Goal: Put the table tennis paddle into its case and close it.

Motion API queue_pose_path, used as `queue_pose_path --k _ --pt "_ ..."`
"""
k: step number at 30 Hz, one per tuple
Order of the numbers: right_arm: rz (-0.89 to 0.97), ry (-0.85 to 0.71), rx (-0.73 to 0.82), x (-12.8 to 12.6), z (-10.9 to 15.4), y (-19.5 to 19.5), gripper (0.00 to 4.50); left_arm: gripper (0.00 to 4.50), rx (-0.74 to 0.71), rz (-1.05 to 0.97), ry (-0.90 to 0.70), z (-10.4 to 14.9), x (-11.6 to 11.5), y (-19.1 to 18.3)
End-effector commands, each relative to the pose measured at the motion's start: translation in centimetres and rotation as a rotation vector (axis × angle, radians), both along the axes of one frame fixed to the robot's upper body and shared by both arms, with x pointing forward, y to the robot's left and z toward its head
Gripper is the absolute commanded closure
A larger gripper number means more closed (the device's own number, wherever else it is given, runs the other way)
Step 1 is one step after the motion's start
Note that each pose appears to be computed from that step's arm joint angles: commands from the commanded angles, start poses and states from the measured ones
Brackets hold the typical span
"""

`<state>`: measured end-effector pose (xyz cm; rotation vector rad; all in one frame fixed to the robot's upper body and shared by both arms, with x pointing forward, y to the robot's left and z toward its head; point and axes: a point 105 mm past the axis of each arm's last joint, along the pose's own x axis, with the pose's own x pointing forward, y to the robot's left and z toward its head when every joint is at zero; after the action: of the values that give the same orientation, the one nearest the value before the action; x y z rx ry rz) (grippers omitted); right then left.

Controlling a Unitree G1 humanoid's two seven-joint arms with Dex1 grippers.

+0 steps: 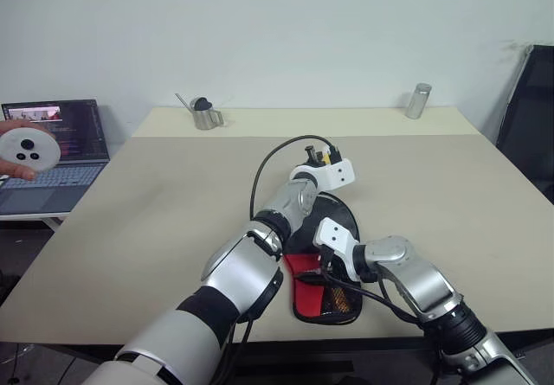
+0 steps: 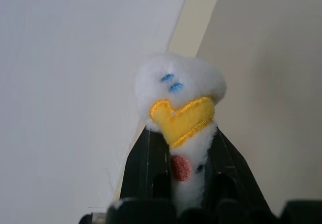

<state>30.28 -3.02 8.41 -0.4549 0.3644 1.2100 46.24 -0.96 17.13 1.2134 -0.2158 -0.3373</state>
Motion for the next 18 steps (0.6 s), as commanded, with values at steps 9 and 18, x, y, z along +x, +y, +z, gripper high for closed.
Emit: queue_pose_path --k 9,18 --pt "0.009 0.093 -0.033 -0.9 -2.2 0.1 0.93 2.41 0.086 0.014 0.259 -3.2 -0.1 1.3" --pt "0.029 0.022 -0.075 0.7 -0.8 -1.9 0.93 0.03 0.14 -0.057 0.265 -4.3 -0.5 1.6"
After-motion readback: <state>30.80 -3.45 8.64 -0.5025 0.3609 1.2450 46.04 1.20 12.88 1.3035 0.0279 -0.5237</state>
